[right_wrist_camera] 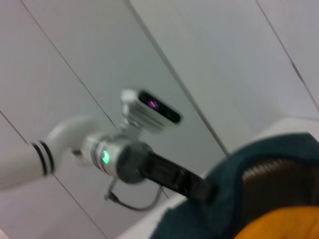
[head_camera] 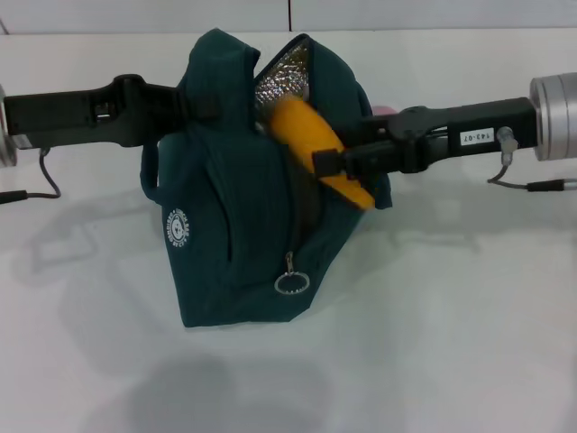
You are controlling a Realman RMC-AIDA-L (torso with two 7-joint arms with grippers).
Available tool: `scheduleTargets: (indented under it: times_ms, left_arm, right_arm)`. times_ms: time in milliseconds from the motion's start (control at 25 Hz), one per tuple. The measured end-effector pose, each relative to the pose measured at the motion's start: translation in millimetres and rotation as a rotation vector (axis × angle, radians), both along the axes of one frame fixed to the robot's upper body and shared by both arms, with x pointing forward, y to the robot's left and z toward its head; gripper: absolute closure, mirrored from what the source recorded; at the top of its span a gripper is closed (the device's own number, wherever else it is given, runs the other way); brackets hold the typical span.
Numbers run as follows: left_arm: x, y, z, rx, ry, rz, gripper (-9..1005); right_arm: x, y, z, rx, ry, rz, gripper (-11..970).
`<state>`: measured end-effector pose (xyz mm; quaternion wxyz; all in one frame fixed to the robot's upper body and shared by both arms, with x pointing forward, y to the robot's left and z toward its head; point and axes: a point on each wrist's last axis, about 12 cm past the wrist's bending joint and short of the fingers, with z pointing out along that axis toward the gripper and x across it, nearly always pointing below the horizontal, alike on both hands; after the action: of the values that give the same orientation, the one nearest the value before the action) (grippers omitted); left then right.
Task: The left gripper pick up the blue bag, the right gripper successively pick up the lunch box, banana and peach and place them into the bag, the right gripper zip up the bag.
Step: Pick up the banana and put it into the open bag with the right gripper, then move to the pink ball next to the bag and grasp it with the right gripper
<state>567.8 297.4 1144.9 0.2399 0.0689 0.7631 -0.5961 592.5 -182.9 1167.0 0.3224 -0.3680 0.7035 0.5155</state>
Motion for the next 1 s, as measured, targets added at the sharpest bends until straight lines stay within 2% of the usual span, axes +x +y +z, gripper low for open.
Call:
scheduleTargets:
  times_ms: [160,400,600,840,1000]
  left_arm:
    - [0.1,0,0.1,0.000,0.001,-0.001,963]
    - [0.4,0,0.5,-0.002,0.000,0.000,963]
    - [0.6,0,0.8,-0.004,0.000,0.002,962]
    - [0.8,1,1.3,-0.003,0.000,0.004,963]
    - [1.1,1,1.8,-0.005,0.003,0.005,963]
  right_arm:
    - [2.2,3,9.1,-0.064,-0.005,0.014,88]
    - [6.6,11,38.2,-0.141,-0.051,0.063,89]
    - [6.7,7,57.8,-0.168,-0.107,0.061,89]
    - [8.2,-12,70.4,-0.142,-0.129,0.015,90]
    - [12.8,-60,64.0,-0.168,-0.142,-0.184,90]
